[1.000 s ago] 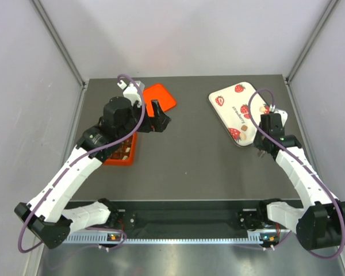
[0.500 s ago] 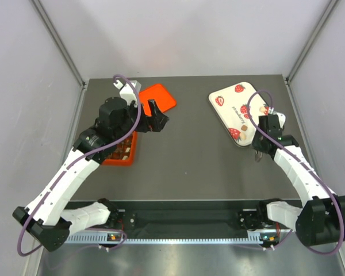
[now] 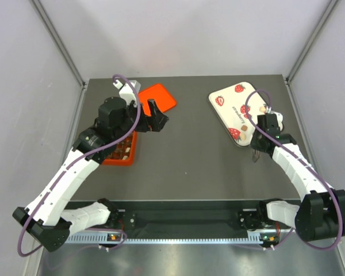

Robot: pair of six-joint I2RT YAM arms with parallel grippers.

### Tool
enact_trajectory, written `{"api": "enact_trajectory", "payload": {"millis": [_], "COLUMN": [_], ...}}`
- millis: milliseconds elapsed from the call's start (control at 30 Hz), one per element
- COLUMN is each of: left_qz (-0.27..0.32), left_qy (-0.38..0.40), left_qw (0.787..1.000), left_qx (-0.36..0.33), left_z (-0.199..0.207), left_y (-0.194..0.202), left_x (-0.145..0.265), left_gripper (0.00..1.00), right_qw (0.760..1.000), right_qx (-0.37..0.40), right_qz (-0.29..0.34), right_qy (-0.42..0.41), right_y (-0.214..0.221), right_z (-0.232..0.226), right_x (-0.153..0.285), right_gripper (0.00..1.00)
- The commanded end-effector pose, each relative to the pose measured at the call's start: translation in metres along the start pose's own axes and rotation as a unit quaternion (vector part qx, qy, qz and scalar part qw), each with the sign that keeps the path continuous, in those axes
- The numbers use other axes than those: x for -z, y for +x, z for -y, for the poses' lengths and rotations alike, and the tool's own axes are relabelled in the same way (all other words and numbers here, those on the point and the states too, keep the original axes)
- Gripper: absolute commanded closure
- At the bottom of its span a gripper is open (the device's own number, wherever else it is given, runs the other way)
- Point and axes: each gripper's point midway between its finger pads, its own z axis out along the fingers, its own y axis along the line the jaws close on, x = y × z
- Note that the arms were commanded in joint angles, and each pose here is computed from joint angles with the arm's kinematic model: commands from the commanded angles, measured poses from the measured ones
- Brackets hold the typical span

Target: Pack the chocolate

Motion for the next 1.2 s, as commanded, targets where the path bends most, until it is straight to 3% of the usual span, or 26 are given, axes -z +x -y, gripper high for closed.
{"api": "enact_trajectory", "payload": {"millis": [0,900,1167], "left_qz": [0.035,0.055,0.078], "left_qy": [0.023,0.026,0.029], "left_qw": [0.999,0.998,0.996], "left_qx": [-0.005,-0.010,-0.025], "left_z": [0.012,0.021,0.030], "left_y": [-0.023,-0.047,-0.072], "left_x": [0.006,0.010,0.032], "left_gripper": [0.01,0.01,0.01], "right_qw": [1.000,0.994,0.981], "right_qx": [-0.005,0.002,-0.001], "right_qz": [0.023,0.094,0.116], "right_qy": [-0.012,-0.050,-0.157], "right_y": [-0.016,-0.071,-0.086], "right_z": [-0.003,-0.019,-0.085], "right_x": [0.001,0.032,0.054], "right_gripper": [0.67,0.72,0.73]}}
